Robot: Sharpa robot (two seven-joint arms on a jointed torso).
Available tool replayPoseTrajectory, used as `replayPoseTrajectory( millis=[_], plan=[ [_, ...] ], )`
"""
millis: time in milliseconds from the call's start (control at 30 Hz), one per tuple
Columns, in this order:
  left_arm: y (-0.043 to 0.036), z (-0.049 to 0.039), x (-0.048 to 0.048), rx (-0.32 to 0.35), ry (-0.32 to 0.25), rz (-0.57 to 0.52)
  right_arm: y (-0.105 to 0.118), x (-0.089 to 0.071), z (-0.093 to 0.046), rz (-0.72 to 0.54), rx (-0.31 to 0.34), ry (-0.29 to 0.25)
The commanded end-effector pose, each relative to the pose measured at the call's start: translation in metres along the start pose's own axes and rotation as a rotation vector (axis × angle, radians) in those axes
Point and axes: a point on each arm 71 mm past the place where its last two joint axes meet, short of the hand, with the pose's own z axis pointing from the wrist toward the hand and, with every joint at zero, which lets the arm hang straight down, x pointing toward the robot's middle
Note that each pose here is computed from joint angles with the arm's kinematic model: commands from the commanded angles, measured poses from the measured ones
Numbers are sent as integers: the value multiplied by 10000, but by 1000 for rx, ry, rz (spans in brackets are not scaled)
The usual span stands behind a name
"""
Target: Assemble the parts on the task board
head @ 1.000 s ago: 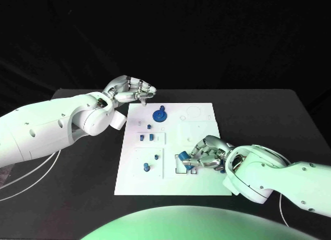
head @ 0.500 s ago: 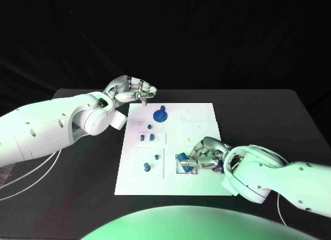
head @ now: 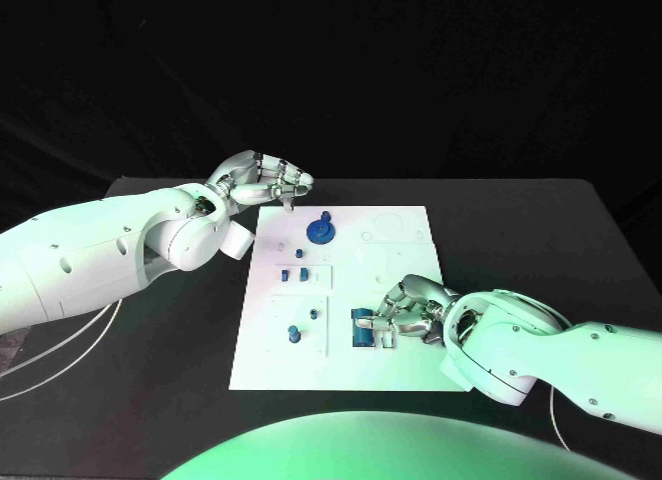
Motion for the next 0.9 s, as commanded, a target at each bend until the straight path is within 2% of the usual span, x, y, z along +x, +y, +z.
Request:
replayPoseTrajectory(
  millis=[33, 333, 567, 700, 900],
  plan=[
    [-13, 2, 21, 6, 16, -3, 0, 14, 11, -15, 5, 6],
    [-12, -2, 15, 5, 14, -3, 5, 14, 0, -23, -11, 3],
    [-12, -3, 10, 5, 12, -2, -30, -33, -113, -8, -43, -21],
    [-11, -3, 4, 7, 9, -1, -110, -167, -225, 8, -55, -71],
    [-11, 3, 5, 10, 7, -1, -334, -509, -395, -24, -46, -175]
  ],
)
